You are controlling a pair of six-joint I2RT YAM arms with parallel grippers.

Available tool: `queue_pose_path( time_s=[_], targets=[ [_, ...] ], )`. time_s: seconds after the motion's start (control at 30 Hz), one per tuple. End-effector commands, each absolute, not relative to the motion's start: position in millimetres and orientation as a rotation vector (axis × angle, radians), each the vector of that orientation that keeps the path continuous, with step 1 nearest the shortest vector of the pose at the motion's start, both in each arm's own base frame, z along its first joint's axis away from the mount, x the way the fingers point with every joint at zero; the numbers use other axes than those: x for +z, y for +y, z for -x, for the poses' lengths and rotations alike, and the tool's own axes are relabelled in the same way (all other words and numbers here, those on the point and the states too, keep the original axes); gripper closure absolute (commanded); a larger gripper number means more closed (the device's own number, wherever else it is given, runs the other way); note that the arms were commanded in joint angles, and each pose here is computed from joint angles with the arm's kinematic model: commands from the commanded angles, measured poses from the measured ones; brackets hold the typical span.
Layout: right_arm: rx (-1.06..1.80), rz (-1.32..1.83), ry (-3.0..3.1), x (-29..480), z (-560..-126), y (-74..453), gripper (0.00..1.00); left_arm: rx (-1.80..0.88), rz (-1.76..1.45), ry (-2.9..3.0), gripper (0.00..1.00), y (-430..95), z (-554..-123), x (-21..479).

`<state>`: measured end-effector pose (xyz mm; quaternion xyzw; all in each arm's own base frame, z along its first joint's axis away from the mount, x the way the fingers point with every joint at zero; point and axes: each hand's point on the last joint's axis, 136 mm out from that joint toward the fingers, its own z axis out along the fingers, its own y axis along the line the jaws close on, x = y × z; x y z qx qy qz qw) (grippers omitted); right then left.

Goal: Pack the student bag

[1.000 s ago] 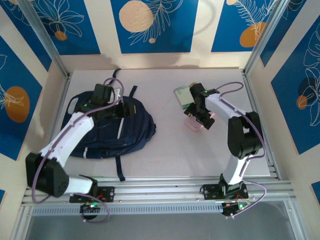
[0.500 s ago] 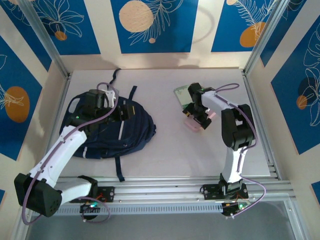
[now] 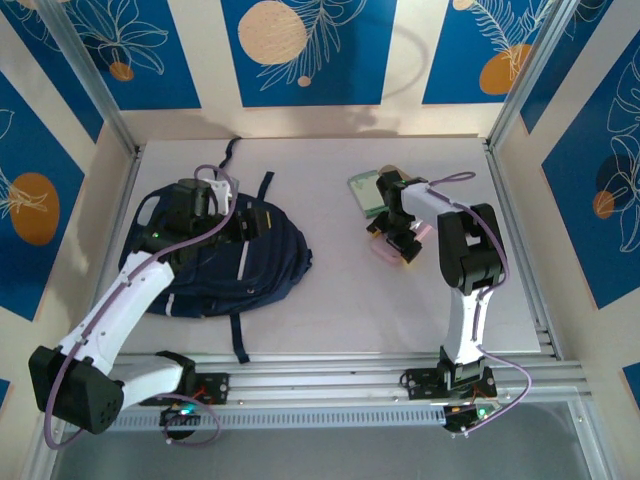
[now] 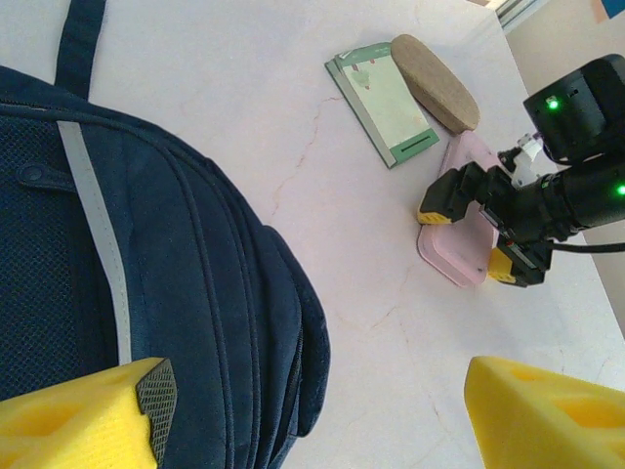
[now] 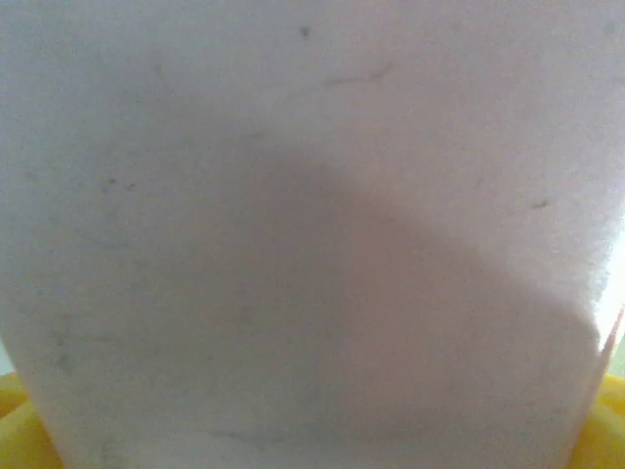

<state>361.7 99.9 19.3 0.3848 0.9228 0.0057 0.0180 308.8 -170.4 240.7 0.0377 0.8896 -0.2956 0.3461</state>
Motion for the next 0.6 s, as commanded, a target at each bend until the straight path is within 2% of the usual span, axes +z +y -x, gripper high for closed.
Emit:
queue_pose_path(
  time_s=[0.0, 0.23, 0.37, 0.5, 0.57],
  targets=[
    [0.098, -1.117, 2.835, 41.1, -364.4, 109.4, 0.10, -0.784, -0.120, 2.311, 0.22, -175.4, -307.8, 238.1],
    [0.179, -0.703, 2.793, 100.9, -353.8, 141.0, 0.14, -0.813, -0.105, 2.349, 0.21, -180.4, -310.9, 232.1],
    [0.308, -0.228, 2.732, 133.4, -339.8, 186.3, 0.15, -0.915, -0.080, 2.359, 0.19, -193.1, -313.5, 238.6],
    [0.427, 0.264, 2.565, 164.1, -313.6, 235.8, 0.18, -1.135, -0.059, 2.349, 0.15, -218.8, -319.0, 247.6],
    [0.488, 0.412, 2.486, 176.4, -299.5, 252.7, 0.19, -1.250, -0.067, 2.317, 0.13, -232.2, -322.3, 255.1]
  ],
)
